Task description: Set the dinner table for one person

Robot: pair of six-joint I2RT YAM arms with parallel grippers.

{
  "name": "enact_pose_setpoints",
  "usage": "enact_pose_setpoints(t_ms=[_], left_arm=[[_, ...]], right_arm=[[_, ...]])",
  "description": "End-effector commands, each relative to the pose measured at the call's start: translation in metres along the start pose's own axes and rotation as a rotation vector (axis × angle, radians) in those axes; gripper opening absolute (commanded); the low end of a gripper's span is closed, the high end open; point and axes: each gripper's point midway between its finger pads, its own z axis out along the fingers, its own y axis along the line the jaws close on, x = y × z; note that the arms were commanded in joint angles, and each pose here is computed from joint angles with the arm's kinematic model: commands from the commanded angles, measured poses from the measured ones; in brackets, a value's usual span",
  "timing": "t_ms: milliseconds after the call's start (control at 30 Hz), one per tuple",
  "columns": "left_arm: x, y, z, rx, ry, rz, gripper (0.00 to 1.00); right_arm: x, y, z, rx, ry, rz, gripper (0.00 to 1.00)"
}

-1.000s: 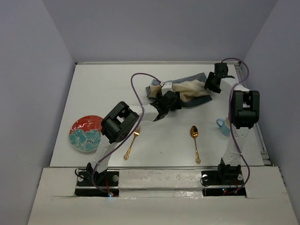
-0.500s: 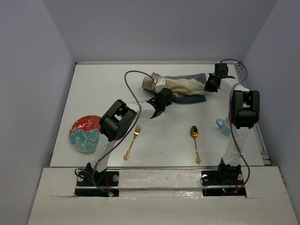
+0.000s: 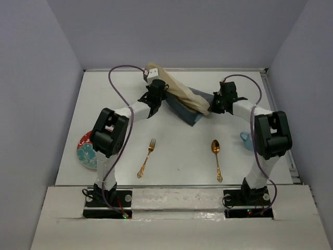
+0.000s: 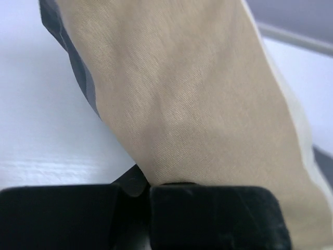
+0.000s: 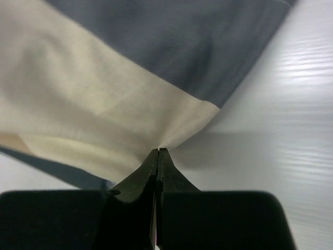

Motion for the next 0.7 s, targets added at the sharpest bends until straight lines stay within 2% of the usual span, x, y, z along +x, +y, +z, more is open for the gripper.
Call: enact_pose_setpoints(t_ms=[0,33,67,133,167,267,433,533,667], left_arm=[[-0.098,0.001,-0.004,0.014,-0.134,0.006,0.07],[-0.100,0.003,-0.004,0.013,-0.127,0.021,0.20],[-0.103,0.004,-0.005,0.012,-0.124,0.045,0.51],[-0.102,0.013,-0.015,-0.007,-0.115,0.052,0.80],[-0.098,0.015,-0.020,0.000,-0.107,0.043,0.97],[-0.075,0.025,-0.040,0.015,-0.060,-0.003,0.99],[-0.038,0.040,-0.075,0.024,-0.031,-0.060,0.99],[0.002,0.033,-0.096,0.062,0.048,-0.051,0.96],[0.034,0.030,-0.115,0.085,0.112,-0.050,0.93]], right_arm=[[-0.004,0.040,-0.016,-0.104,-0.100,-0.010,0.01],[-0.001,0.045,-0.019,-0.113,-0.104,-0.015,0.08],[-0.003,0.045,-0.022,-0.113,-0.113,-0.011,0.27],[-0.006,0.042,-0.027,-0.092,-0.135,-0.014,0.43],[-0.015,0.037,-0.034,-0.058,-0.172,-0.017,0.59],[-0.020,0.031,-0.034,-0.015,-0.187,-0.019,0.66],[-0.026,0.004,-0.014,0.101,-0.202,0.025,0.66],[-0.035,-0.007,-0.001,0.133,-0.203,0.061,0.66],[-0.040,-0.007,0.008,0.142,-0.207,0.086,0.65]])
